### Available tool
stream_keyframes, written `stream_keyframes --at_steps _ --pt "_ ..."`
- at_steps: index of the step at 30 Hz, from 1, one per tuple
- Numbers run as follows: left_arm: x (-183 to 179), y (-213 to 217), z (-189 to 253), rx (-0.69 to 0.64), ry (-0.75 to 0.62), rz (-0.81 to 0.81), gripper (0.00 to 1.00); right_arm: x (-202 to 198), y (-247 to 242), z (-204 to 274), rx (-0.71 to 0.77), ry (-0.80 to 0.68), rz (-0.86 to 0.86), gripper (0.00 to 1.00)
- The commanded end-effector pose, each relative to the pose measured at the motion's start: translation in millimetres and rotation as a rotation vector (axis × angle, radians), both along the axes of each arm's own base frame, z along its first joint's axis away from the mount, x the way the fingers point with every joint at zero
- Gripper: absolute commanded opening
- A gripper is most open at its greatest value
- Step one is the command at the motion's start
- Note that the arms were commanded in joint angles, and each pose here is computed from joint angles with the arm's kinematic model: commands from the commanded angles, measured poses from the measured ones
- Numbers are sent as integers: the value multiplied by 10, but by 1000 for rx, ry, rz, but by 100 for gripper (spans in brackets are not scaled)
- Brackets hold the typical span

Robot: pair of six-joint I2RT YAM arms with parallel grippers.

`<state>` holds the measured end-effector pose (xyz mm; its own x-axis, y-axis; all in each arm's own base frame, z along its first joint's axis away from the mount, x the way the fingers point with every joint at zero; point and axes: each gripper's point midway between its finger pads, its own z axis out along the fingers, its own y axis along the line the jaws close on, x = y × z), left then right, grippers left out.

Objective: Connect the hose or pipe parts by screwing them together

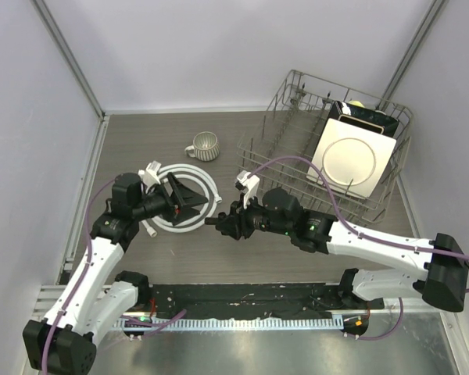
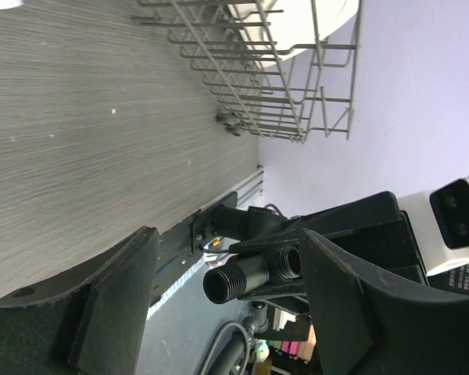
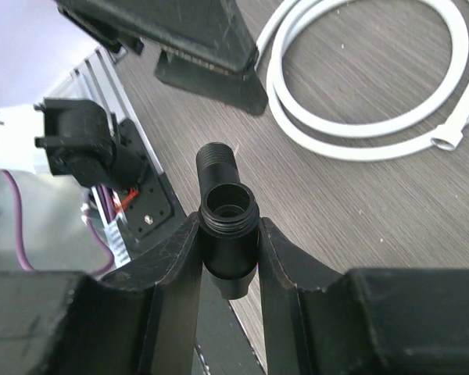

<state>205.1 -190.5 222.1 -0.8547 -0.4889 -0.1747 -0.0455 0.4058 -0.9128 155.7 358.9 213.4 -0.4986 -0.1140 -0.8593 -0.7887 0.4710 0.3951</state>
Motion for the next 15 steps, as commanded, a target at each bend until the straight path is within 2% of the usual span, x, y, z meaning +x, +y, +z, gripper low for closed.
stream_keyframes --at_steps 1,4,10,13,15 --pt "-84 -109 274 -107 -36 -81 77 104 195 719 227 -57 -16 1" --pt "-147 -167 240 -142 37 -142 79 168 208 781 277 -77 -45 1" --pt "-159 -187 319 -158 34 -168 72 252 291 814 305 -68 -73 1" --pt "-165 -186 334 -163 32 -161 68 265 330 786 310 -57 -74 1" --pt "-168 -187 316 -165 43 -160 59 268 364 740 300 -48 -67 1"
